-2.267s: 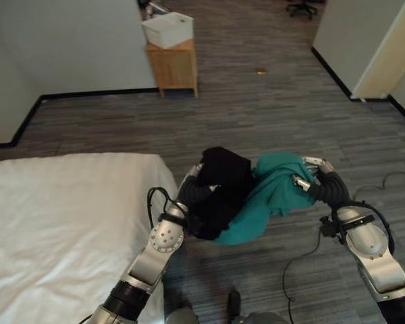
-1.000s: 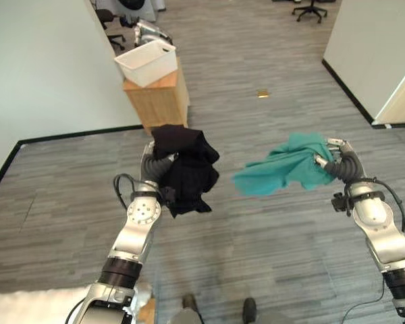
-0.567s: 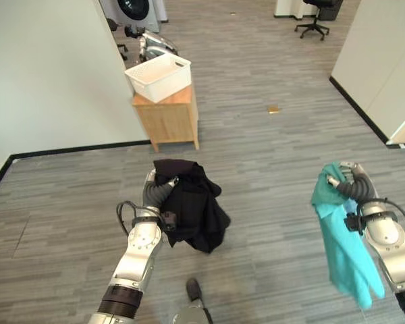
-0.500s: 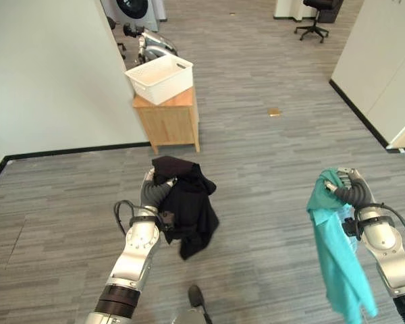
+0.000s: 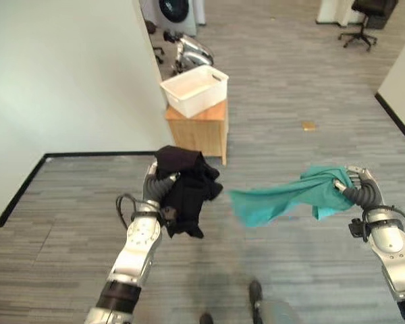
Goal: Pick up bed clothes into laundry basket.
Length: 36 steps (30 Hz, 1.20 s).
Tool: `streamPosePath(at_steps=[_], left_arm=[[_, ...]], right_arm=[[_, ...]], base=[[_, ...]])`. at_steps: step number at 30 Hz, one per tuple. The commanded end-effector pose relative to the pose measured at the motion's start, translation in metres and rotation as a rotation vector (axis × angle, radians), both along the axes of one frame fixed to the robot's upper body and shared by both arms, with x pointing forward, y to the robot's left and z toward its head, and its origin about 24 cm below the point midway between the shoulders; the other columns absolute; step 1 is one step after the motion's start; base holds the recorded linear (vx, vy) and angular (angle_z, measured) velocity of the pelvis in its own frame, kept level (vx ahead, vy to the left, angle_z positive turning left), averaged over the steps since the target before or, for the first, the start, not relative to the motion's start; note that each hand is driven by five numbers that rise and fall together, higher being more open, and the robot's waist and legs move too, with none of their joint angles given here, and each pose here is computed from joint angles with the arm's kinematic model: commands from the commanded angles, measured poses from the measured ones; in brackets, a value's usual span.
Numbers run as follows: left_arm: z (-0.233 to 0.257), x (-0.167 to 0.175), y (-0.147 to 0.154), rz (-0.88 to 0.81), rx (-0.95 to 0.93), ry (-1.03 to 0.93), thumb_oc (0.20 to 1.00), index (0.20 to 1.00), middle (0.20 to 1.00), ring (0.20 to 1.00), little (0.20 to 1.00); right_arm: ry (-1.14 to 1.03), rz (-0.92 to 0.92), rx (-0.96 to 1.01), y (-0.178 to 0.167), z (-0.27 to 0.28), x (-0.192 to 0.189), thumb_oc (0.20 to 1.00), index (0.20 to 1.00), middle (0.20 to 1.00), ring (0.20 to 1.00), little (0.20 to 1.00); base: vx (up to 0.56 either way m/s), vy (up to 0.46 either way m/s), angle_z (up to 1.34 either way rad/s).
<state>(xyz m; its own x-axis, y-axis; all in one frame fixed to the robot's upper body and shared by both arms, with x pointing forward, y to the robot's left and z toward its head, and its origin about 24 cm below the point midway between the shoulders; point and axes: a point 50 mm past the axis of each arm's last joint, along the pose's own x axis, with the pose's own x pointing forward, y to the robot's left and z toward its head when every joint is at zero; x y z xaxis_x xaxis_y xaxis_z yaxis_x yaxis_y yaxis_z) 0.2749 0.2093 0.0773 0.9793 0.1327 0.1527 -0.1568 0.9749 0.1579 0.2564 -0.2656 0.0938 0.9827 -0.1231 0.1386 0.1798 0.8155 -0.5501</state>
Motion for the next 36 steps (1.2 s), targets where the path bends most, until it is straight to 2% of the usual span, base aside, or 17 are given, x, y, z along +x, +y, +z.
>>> streamPosePath(at_steps=[1,15,20,27,36], left_arm=[[0.035,0.006,-0.003,-0.015,-0.048,-0.192,0.200,0.200,0.200,0.200,0.200],[0.033,0.000,0.005,0.023,-0.029,-0.186,0.200,0.200,0.200,0.200,0.200],[0.039,0.008,-0.001,-0.022,0.075,-0.185,0.200,0.200,0.200,0.200,0.200],[0.061,0.019,0.005,-0.028,0.117,-0.262,0.200,0.200,0.200,0.200,0.200],[0.055,0.011,0.023,0.027,0.119,-0.247,0.200,0.200,0.200,0.200,0.200]], right_arm=[[-0.261,0.020,0.004,-0.002,0.058,0.010,0.200,0.200,0.200,0.200,0.200],[-0.233,0.057,-0.138,-0.007,0.073,0.018,0.200,0.200,0.200,0.200,0.200],[-0.246,0.058,-0.216,-0.008,0.083,0.020,0.200,0.200,0.200,0.200,0.200],[-0.310,0.062,-0.295,-0.019,0.118,0.021,0.200,0.200,0.200,0.200,0.200],[-0.449,0.148,-0.430,0.003,0.185,0.040,0.200,0.200,0.200,0.200,0.200]], base=[[0.44,0.083,-0.72],[0.45,0.171,-0.49],[0.46,0.118,-0.41],[0.39,0.015,0.71],[0.40,-0.155,0.66]])
